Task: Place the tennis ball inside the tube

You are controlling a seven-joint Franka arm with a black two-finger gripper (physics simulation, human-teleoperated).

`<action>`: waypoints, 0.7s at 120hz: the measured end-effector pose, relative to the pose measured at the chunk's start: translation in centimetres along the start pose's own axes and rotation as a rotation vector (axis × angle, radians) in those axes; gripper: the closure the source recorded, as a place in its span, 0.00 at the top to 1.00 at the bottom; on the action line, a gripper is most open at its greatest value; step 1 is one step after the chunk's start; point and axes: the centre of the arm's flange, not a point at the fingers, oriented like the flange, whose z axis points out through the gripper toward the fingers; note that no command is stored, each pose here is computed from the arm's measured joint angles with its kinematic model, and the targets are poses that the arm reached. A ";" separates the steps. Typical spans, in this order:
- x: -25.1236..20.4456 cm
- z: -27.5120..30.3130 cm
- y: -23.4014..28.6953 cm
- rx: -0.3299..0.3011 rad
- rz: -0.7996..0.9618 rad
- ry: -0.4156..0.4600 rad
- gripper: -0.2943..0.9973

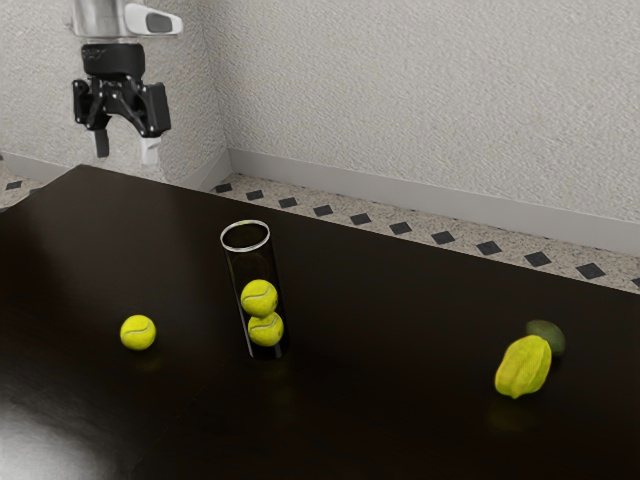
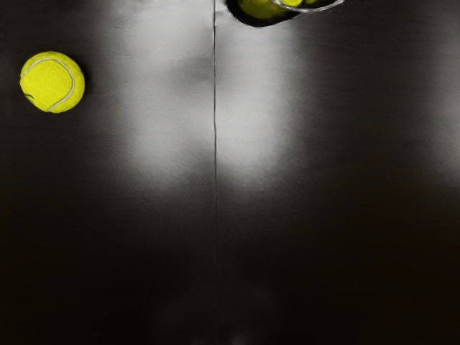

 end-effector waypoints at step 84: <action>1.6 33.3 -12.3 -0.034 -0.225 0.109 0.77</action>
